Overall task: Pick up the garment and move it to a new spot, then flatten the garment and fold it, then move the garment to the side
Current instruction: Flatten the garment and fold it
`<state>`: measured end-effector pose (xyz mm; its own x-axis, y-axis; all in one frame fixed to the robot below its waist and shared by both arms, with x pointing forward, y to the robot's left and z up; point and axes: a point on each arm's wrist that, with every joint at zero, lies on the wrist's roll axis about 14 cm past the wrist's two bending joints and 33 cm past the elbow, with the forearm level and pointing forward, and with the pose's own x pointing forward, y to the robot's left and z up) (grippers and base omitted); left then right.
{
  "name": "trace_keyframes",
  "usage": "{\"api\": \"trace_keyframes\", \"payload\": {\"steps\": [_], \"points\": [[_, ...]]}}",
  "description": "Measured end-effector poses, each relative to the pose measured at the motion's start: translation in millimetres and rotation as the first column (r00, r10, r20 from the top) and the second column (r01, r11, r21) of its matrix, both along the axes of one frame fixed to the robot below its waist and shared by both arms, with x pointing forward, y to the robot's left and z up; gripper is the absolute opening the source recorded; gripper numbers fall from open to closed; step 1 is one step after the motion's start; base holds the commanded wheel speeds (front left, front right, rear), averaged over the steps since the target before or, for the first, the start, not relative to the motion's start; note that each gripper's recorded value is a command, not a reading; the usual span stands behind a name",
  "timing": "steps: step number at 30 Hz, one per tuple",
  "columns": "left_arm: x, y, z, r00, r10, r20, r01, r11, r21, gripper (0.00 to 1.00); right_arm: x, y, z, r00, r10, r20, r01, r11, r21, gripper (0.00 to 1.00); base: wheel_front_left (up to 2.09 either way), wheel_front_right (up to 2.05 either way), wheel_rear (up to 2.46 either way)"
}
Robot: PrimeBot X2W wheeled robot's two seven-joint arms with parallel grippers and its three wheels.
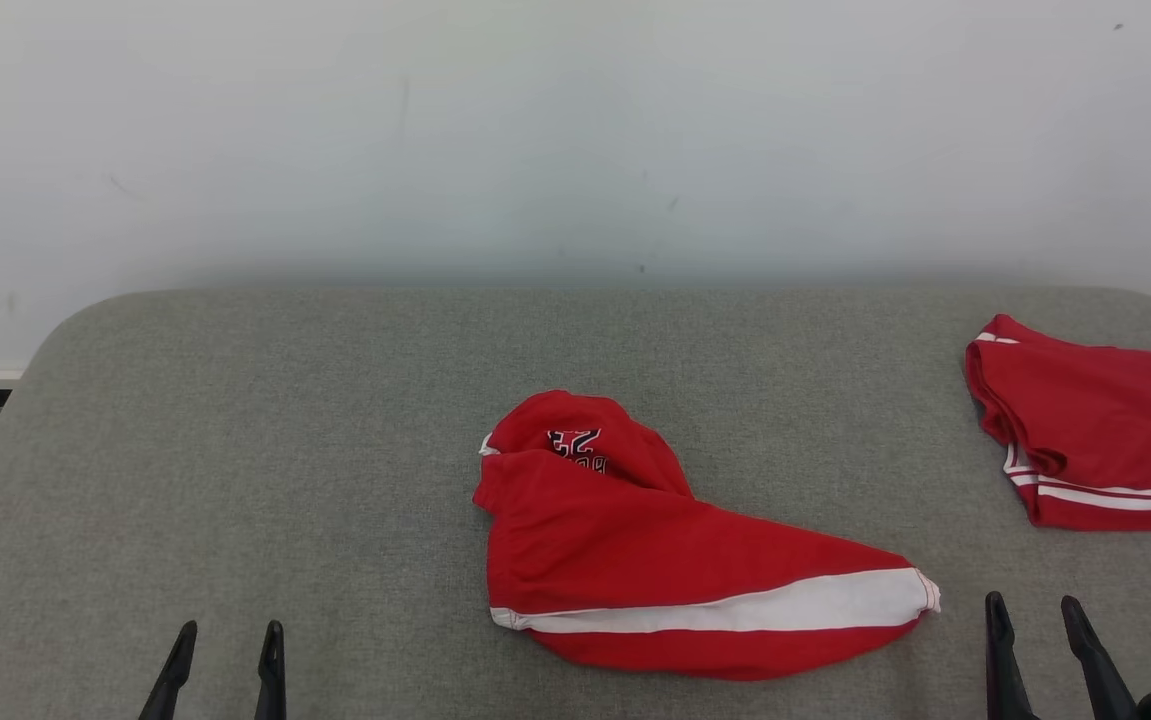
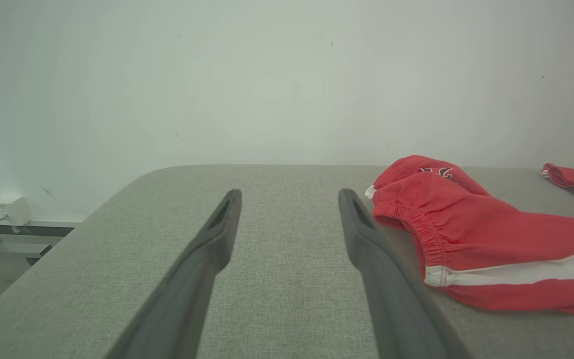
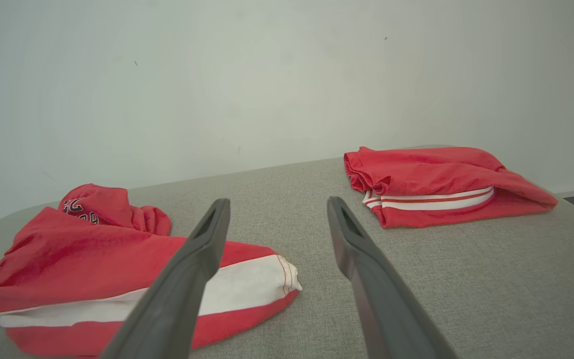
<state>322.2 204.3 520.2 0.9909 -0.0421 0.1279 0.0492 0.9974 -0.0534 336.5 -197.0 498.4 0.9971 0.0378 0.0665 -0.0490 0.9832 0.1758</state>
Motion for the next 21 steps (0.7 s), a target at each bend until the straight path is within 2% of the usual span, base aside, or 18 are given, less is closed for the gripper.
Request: {"api": "trace_keyframes", "payload": {"steps": [6,12,21], "points": [[3,-9,-6,0.999,-0.037,-0.021,0.037,0.999,0.003,1.0,3,3,-8,0.999,0.027,-0.027,-0.028,0.999,-0.022,1.0,0.0,0.0,0.0],[22,-48,-15,0.978,-0.2,-0.06,0.201,0.98,0.001,1.0,19,-6,-22,0.995,0.056,-0.086,-0.063,0.994,-0.09,1.0,0.0,0.0,0.0],[42,-90,-56,0.895,-0.391,-0.215,0.4,0.917,-0.004,1.0,46,1,-51,0.975,0.111,-0.192,-0.136,0.983,-0.121,1.0,0.0,0.0,0.0]]}}
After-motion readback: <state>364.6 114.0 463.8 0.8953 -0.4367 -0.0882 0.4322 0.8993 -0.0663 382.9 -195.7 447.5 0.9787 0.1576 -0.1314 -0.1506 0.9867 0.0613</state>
